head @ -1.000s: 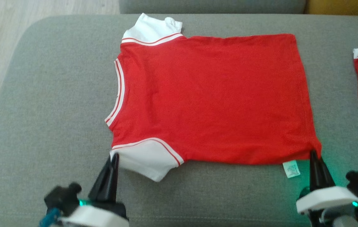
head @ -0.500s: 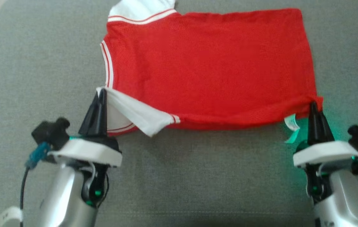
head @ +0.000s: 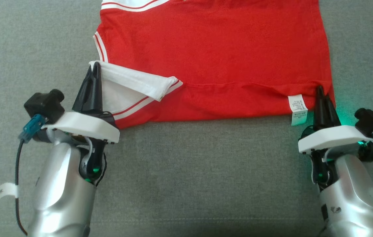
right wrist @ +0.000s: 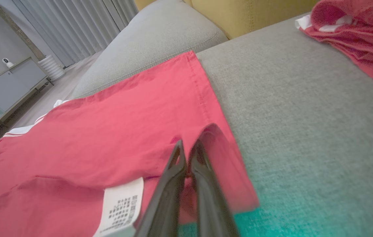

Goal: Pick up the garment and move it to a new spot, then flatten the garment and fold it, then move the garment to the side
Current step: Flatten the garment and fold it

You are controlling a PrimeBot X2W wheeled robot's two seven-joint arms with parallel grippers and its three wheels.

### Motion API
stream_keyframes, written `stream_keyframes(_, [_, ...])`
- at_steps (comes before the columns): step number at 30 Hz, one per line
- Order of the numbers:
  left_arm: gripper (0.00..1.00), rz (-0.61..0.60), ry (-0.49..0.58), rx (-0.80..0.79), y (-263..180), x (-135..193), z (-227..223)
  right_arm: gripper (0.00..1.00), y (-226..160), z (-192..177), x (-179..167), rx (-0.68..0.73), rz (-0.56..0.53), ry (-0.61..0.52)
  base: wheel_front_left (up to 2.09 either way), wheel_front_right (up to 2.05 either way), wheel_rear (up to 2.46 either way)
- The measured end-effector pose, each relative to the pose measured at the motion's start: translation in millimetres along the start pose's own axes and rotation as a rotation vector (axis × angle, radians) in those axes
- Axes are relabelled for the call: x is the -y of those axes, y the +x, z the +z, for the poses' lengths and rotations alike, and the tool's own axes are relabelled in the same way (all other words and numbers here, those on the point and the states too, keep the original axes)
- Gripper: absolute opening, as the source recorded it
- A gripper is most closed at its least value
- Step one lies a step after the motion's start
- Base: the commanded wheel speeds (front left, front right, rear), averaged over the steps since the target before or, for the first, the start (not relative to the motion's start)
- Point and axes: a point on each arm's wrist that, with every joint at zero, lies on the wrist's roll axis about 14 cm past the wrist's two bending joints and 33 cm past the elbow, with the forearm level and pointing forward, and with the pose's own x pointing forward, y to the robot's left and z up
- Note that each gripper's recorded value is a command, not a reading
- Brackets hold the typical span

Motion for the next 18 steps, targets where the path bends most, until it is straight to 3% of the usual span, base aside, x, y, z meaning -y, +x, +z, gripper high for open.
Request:
stream_keyframes(1, [0.00,0.003,-0.002,0.000,0,-1,0,1.00,1,2,-2,0.010,0.005,0.000,0.00,0.00,0.00])
stream_keyframes(3, [0.02,0.005,-0.004,0.002,-1,-1,1,1.00,2,5,-5,0.018,0.013,-0.001,0.00,0.00,0.00])
stream_keyframes(5, [0.49,0.004,0.002,0.008,-1,0,3,1.00,2,10,-6,0.037,0.015,0.007,0.00,0.00,0.00])
stream_keyframes(6, [0.96,0.004,0.002,0.012,-1,0,5,1.00,3,14,-7,0.048,0.017,0.007,0.00,0.00,0.00])
stream_keyframes(7, [1.00,-0.001,0.001,0.018,-1,2,7,1.00,4,17,-8,0.056,0.020,0.007,0.00,0.00,0.00])
stream_keyframes(18, [1.00,-0.014,-0.007,0.086,-20,8,27,1.00,1,81,-16,0.256,0.040,0.031,0.00,0.00,0.00])
